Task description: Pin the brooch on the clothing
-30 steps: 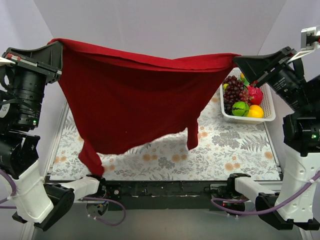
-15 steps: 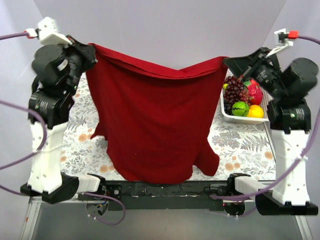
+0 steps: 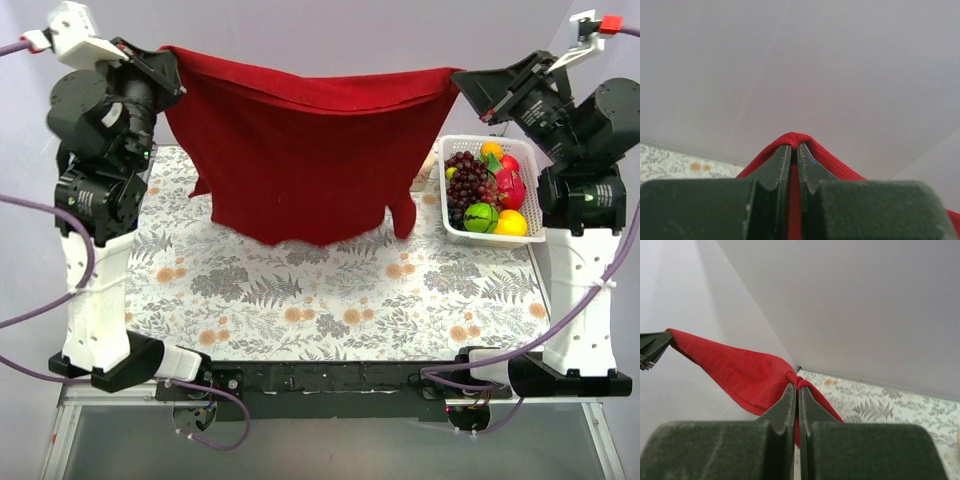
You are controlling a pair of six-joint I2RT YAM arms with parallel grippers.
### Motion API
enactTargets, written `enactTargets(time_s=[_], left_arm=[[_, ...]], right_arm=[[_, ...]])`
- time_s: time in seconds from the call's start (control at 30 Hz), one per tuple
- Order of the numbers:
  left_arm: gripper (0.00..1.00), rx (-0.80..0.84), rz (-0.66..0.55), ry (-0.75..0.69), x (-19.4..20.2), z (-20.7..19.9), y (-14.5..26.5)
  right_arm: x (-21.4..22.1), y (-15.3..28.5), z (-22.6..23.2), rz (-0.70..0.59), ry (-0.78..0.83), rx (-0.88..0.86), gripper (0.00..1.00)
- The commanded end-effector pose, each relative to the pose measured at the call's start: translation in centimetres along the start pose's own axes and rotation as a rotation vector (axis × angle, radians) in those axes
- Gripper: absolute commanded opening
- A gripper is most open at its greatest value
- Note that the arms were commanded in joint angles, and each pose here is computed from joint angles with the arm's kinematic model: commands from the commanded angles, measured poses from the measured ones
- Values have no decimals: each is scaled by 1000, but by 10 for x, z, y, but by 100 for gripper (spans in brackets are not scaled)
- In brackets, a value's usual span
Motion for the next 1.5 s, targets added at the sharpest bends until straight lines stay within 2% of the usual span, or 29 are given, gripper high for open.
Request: enactTargets(time_s=[0.0, 0.3, 0.6, 0.8, 1.3, 1.47], left_arm=[[0, 55, -145, 26, -48, -6, 34], [0, 61, -123, 58, -48, 5, 70], [0, 48, -70, 32, -37, 10, 73], [0, -1, -41, -10, -20, 14, 53], [0, -95, 25, -143, 31, 18, -25], [0, -63, -16, -131, 17, 9, -31]], right_arm=[[-30, 24, 49, -117, 83, -130, 1], [-24, 54, 68, -126, 98, -131, 1], [-26, 58, 71, -137, 102, -126, 1], [-15, 42, 49, -101, 78, -98, 1], [0, -16, -10, -32, 19, -52, 1], [-6, -25, -7, -34, 18, -75, 1]])
Point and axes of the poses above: each gripper's point midway between its finger pads, its own y axis back along the fingers, its own z axis along the line the jaws close on, x = y × z, the point moved 7 cm from there along y, back along the fingers, and after that the axes turned 3 degrees about -y, right-handed, at the moved point
